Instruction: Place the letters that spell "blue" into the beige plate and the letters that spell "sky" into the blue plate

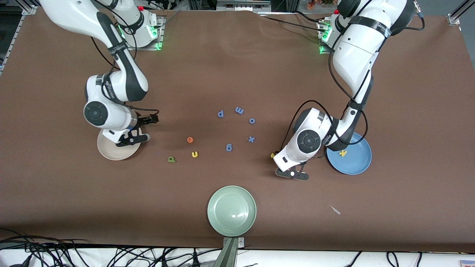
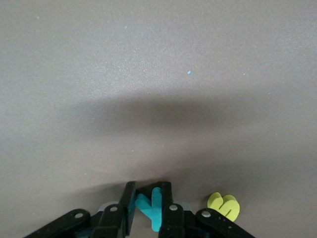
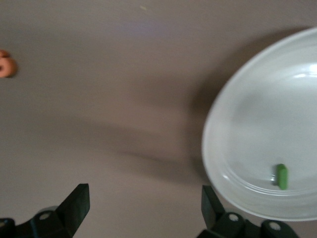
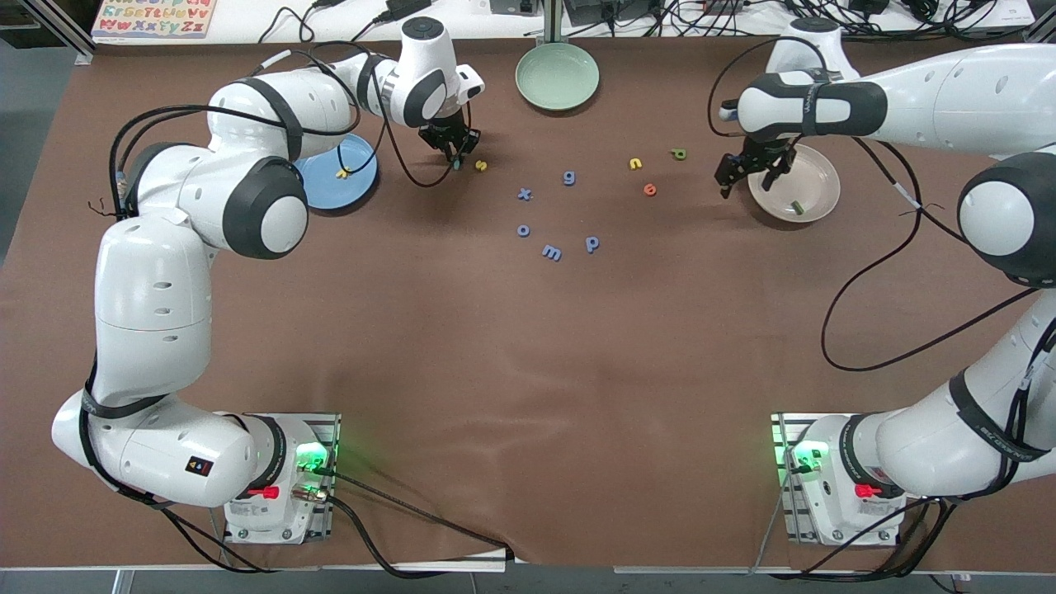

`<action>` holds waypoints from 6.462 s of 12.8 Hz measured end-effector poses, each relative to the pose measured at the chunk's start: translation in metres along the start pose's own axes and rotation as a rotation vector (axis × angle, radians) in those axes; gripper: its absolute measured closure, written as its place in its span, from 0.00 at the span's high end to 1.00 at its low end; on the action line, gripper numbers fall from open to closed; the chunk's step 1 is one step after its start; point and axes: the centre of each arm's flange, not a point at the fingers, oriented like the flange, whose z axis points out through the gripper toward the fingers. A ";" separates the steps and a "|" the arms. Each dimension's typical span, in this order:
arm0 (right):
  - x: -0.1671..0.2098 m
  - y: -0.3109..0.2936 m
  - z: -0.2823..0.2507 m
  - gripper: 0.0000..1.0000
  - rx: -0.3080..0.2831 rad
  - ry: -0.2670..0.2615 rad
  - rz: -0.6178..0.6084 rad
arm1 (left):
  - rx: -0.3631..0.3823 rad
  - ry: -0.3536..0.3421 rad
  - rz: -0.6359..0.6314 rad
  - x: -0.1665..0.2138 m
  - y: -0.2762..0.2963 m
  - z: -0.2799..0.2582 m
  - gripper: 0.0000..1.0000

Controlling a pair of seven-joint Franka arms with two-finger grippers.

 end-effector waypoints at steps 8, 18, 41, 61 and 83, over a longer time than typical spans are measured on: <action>0.035 -0.120 0.002 1.00 -0.008 0.131 -0.178 | 0.040 -0.063 0.095 0.018 -0.116 -0.058 0.25; 0.069 -0.141 0.043 1.00 -0.029 0.233 -0.241 | -0.029 -0.167 0.200 -0.009 -0.147 -0.063 0.66; 0.066 -0.146 0.058 0.31 -0.053 0.207 -0.271 | -0.037 0.090 0.221 -0.021 0.048 0.006 0.52; 0.017 0.071 -0.007 0.28 -0.142 -0.203 -0.080 | 0.074 -0.129 0.488 -0.010 -0.192 -0.068 0.75; 0.089 -0.033 -0.040 1.00 0.011 0.036 0.106 | 0.048 -0.048 0.076 -0.099 -0.281 -0.391 1.00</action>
